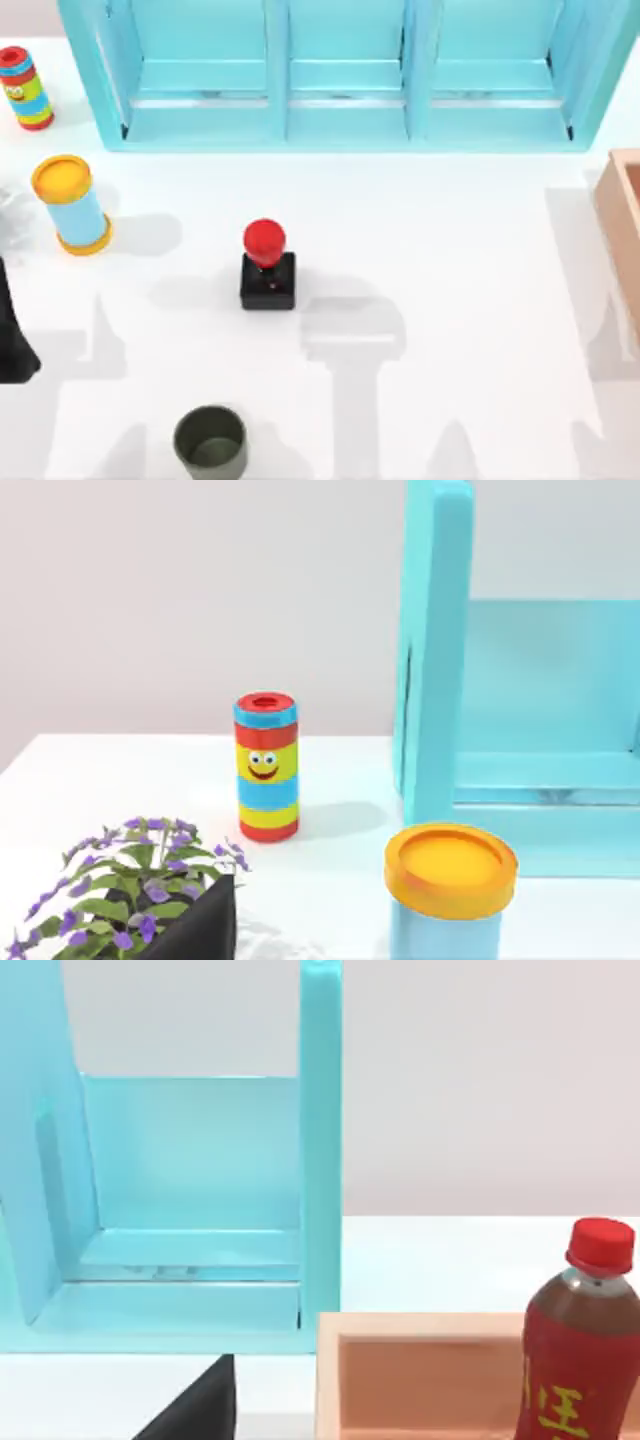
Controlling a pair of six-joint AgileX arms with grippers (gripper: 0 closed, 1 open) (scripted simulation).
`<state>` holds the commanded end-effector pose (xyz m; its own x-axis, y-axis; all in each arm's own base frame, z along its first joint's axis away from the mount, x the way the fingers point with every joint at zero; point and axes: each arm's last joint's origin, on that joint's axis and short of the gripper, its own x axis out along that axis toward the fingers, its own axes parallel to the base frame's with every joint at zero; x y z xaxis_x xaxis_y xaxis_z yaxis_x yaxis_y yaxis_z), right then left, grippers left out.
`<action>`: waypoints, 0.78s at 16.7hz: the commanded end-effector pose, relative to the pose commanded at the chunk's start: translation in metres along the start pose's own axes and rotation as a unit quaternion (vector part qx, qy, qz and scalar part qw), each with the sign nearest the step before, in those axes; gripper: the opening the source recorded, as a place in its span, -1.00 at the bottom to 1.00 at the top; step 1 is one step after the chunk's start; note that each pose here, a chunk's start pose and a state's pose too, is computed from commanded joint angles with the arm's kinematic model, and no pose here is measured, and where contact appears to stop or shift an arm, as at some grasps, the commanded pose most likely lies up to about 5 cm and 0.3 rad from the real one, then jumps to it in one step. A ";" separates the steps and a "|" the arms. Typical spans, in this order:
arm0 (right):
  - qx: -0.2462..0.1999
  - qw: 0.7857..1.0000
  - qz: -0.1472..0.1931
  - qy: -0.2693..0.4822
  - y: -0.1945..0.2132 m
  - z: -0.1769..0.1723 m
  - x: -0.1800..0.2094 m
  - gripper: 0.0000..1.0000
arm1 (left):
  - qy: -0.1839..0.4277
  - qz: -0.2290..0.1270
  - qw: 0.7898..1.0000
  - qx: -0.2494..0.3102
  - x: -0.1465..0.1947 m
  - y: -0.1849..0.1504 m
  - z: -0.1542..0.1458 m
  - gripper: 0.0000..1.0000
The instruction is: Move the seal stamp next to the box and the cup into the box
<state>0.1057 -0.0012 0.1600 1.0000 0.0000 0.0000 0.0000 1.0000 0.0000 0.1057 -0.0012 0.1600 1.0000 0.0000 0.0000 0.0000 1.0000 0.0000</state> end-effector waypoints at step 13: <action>0.059 0.983 0.108 0.137 0.030 0.125 0.025 1.00 | 0.000 0.000 1.000 0.000 0.000 0.000 0.000 1.00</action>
<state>0.1308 0.0292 0.2848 0.9388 0.2294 -0.2568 -0.1971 0.9695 0.1457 0.1057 -0.0012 0.1600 1.0000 0.0000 0.0000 0.0000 1.0000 0.0000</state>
